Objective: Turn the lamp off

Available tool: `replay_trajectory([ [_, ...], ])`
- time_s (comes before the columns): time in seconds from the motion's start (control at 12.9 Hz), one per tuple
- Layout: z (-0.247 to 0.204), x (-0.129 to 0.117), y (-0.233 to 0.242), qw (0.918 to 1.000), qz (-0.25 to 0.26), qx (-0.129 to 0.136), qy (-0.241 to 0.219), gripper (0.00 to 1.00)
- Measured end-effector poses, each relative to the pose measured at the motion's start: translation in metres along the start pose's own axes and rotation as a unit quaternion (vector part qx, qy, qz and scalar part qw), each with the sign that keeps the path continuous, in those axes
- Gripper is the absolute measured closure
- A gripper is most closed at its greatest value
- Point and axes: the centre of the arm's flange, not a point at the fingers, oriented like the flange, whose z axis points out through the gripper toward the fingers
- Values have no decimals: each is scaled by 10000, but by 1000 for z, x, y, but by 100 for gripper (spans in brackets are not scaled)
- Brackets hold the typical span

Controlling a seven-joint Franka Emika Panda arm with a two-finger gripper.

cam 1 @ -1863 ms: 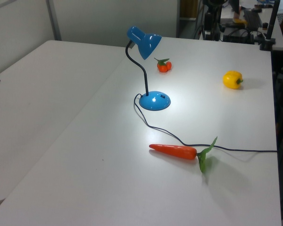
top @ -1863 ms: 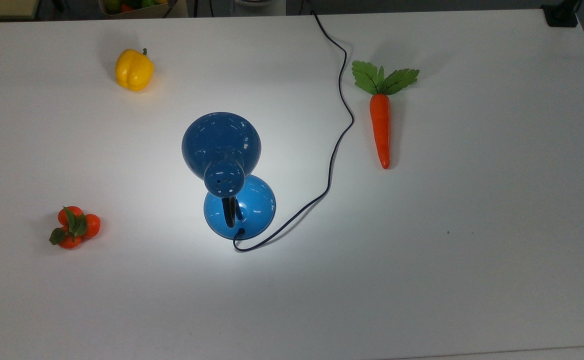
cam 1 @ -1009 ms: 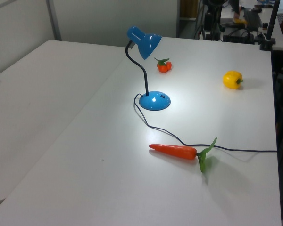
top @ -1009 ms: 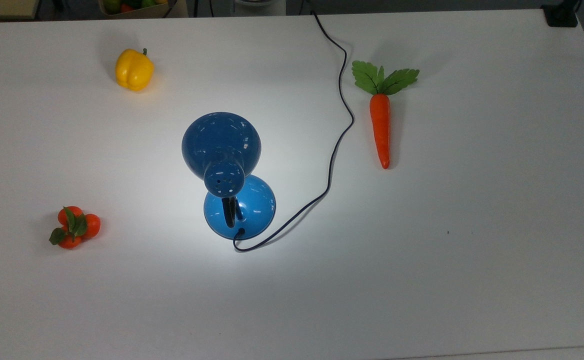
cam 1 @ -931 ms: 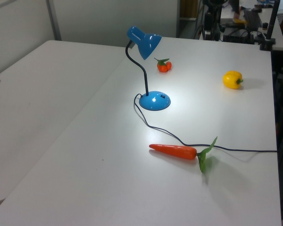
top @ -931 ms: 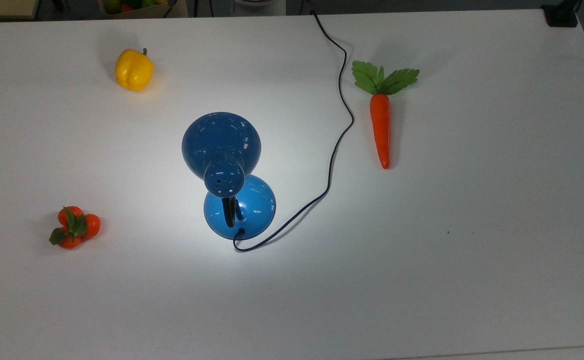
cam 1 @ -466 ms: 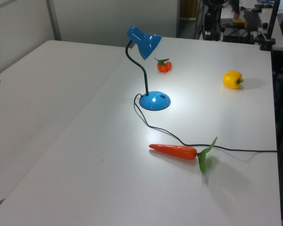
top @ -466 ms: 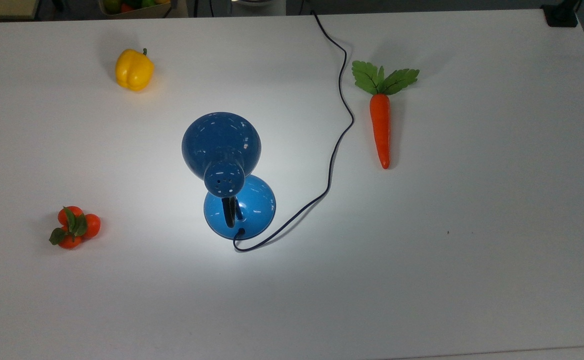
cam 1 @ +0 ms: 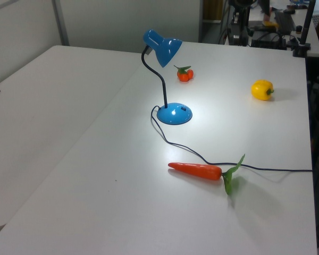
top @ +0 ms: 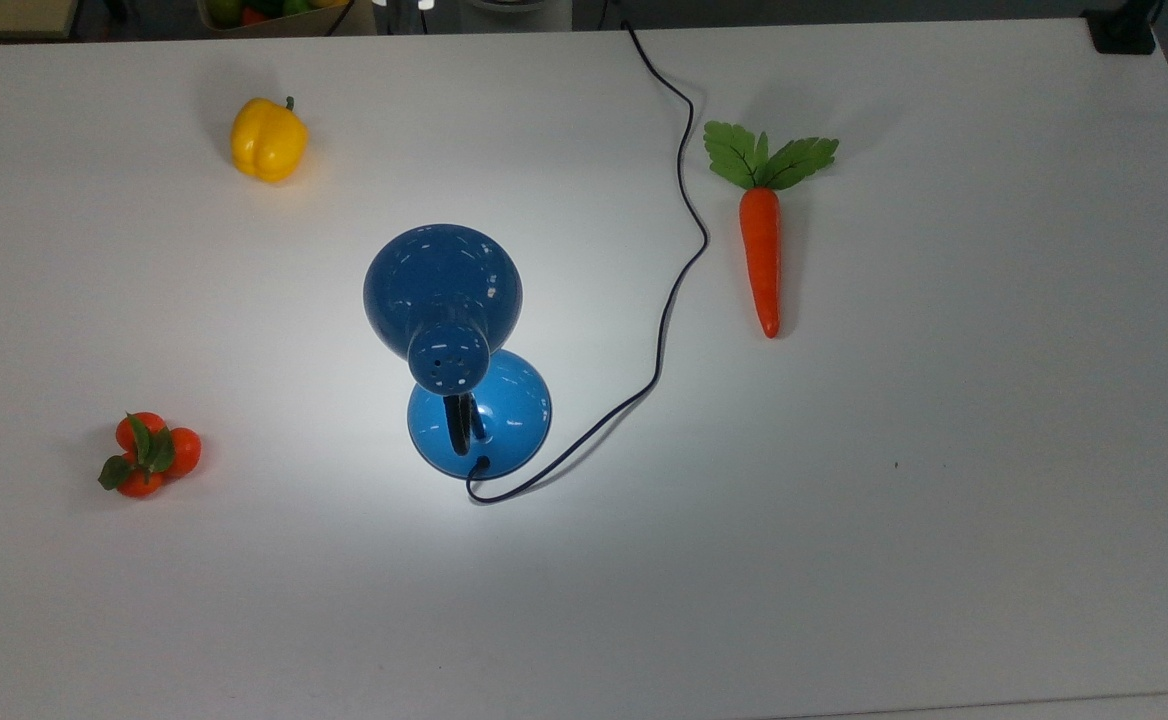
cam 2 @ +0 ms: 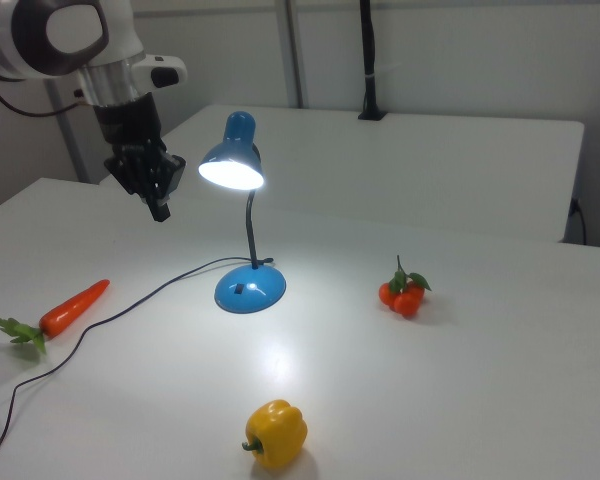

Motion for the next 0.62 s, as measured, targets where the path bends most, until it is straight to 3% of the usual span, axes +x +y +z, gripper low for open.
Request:
replay_trajectory([
  [0.08,0,0,0,10000,0,0,0,99],
  [0.62,23,11,-2,10000,-22,3,-28,99],
])
